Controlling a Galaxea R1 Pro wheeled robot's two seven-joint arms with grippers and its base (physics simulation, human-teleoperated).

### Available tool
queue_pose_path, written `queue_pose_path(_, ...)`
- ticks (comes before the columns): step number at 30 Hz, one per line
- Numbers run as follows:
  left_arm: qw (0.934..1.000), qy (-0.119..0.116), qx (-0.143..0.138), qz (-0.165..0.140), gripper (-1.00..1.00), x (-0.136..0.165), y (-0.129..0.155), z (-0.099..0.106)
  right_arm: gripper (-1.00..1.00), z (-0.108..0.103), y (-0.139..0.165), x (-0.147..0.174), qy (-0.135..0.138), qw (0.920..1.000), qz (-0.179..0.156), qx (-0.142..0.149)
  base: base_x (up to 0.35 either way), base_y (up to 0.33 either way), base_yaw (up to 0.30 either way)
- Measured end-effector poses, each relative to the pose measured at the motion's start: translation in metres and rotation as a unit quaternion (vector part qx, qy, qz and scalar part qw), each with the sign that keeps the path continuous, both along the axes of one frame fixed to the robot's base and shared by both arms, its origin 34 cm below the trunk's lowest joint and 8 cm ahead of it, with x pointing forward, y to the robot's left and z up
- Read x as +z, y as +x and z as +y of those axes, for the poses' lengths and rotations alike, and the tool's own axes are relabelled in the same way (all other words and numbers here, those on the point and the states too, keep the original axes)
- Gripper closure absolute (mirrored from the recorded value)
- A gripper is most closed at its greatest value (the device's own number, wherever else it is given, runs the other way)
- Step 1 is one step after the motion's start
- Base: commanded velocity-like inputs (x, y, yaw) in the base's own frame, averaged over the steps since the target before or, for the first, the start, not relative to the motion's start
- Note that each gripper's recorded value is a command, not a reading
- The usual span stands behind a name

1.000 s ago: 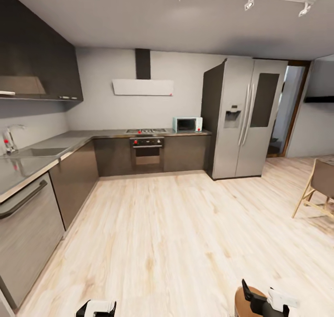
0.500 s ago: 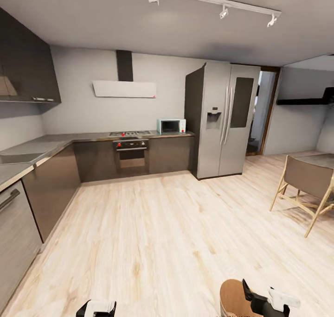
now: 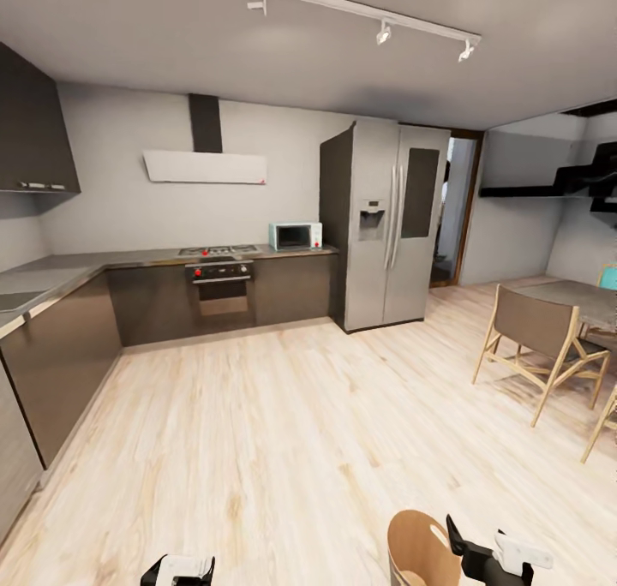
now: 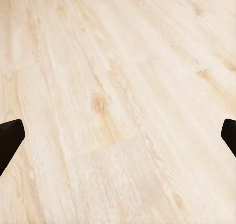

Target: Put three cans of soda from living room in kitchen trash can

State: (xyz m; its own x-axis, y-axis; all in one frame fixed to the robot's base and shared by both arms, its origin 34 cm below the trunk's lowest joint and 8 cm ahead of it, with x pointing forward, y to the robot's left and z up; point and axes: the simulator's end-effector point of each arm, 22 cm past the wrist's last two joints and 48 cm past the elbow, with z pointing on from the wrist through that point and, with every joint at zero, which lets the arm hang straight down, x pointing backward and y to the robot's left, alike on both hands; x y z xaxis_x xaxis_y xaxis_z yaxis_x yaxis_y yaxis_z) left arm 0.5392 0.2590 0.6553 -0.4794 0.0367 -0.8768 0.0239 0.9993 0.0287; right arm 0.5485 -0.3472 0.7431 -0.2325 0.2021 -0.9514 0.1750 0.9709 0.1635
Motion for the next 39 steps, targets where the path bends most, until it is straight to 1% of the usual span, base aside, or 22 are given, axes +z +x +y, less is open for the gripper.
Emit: queue_pose_path(39, 0.9996, 0.000, 0.000, 0.029, -1.00, -0.023, -0.010, 0.000, -1.00, -0.002, -0.006, -0.025, -0.001, 0.9995, 0.033, 0.002, 0.000, 0.000, -0.002)
